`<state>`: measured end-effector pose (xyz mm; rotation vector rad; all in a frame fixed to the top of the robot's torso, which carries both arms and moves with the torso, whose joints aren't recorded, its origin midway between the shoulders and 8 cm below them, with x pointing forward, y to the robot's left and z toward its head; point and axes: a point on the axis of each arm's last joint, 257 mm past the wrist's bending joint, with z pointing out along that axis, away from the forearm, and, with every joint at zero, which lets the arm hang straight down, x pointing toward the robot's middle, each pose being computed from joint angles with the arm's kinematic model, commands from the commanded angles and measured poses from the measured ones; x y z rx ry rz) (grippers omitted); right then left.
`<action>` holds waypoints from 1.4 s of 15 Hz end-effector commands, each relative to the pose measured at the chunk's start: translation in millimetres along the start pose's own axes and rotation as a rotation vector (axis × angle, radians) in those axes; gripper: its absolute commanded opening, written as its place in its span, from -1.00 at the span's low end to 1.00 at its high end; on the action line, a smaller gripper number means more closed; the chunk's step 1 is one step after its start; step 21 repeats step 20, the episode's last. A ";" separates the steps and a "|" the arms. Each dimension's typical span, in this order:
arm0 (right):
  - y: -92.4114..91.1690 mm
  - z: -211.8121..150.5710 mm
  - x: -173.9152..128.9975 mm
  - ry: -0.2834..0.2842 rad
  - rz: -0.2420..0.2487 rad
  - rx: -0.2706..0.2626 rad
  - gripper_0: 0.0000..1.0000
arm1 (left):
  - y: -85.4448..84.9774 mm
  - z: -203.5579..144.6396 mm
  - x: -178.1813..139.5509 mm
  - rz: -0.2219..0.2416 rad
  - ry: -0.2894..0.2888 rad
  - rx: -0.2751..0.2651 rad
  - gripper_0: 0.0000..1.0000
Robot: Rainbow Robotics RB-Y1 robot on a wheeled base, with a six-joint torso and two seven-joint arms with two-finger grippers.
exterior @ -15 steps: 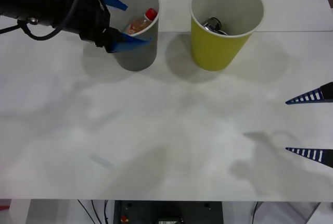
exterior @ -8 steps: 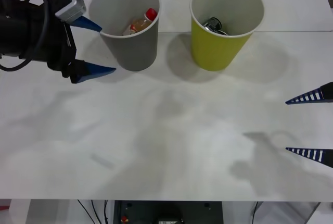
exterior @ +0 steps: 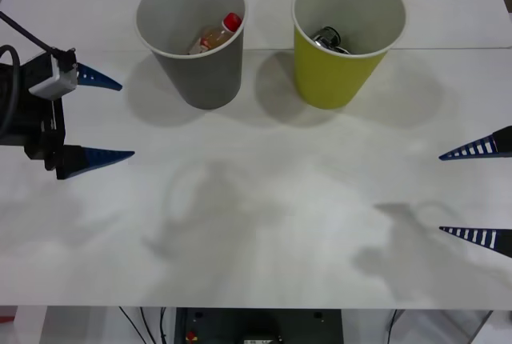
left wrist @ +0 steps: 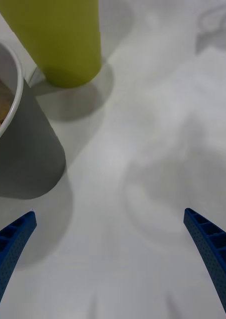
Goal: Put the can into the green bin and the plastic bottle into the gray bin
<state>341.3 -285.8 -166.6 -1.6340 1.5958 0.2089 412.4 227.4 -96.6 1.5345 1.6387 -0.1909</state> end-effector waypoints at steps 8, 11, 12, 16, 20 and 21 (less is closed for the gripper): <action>0.0 0.0 0.0 0.000 0.000 0.000 1.00 | -62.4 -24.0 72.6 0.181 0.073 0.086 1.00; 0.0 0.0 0.0 0.000 0.000 0.000 1.00 | -78.7 -27.5 68.3 0.142 0.018 0.108 1.00; 0.0 0.0 0.0 0.000 0.000 0.000 1.00 | -82.0 -28.2 68.9 0.136 0.013 0.113 1.00; 0.0 0.0 0.0 0.000 0.000 0.000 1.00 | -88.1 -28.0 69.4 0.131 -0.004 0.114 1.00; 0.0 0.0 0.0 0.000 0.000 0.000 1.00 | -89.7 -26.0 67.6 0.135 -0.013 0.117 1.00; 0.0 0.0 0.0 0.000 0.000 0.000 1.00 | -89.7 -26.0 67.6 0.135 -0.013 0.117 1.00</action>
